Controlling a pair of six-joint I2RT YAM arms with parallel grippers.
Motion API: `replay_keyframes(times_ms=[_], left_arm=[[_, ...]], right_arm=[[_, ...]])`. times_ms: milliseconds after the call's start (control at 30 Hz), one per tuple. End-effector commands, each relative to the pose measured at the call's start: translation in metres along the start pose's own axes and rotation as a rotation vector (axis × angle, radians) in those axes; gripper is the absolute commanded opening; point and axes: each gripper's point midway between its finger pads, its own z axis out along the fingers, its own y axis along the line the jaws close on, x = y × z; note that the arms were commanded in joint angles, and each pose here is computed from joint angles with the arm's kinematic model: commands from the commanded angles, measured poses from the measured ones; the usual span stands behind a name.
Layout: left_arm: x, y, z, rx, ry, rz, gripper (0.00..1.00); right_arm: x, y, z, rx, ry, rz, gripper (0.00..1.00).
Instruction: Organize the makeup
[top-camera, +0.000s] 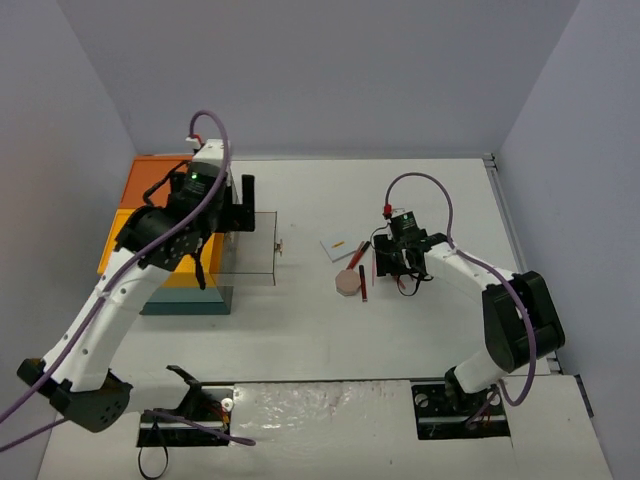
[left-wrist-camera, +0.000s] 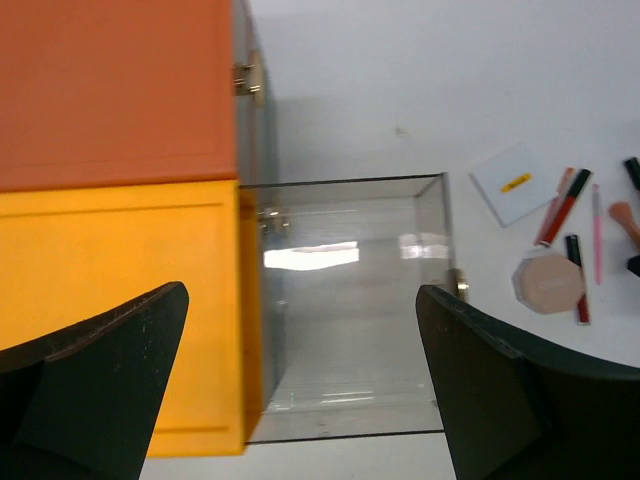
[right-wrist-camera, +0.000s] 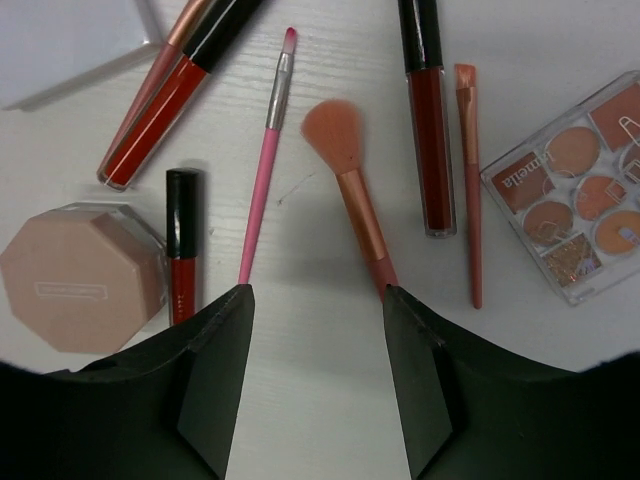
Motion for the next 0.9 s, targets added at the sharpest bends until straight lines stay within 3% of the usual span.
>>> replay_keyframes(times_ms=[0, 300, 533, 800, 867], left_arm=[[-0.011, 0.041, -0.021, -0.057, -0.126, 0.010, 0.97], [0.023, 0.061, -0.023, -0.079, -0.120, -0.001, 0.97], [0.026, 0.062, -0.022, -0.084, -0.112, 0.004, 0.97], [0.011, 0.063, -0.031, -0.074, -0.152, 0.007, 0.97], [0.006, 0.062, -0.034, -0.070, -0.165, 0.004, 0.97]], right_arm=[[-0.012, -0.006, 0.012, 0.038, -0.039, -0.007, 0.50], [0.001, -0.021, 0.028, 0.104, 0.008, -0.031, 0.48], [0.003, -0.021, 0.031, 0.104, 0.019, -0.040, 0.40], [-0.005, -0.020, 0.022, 0.104, -0.018, -0.039, 0.01], [-0.020, -0.015, 0.007, 0.086, -0.074, -0.053, 0.00]])
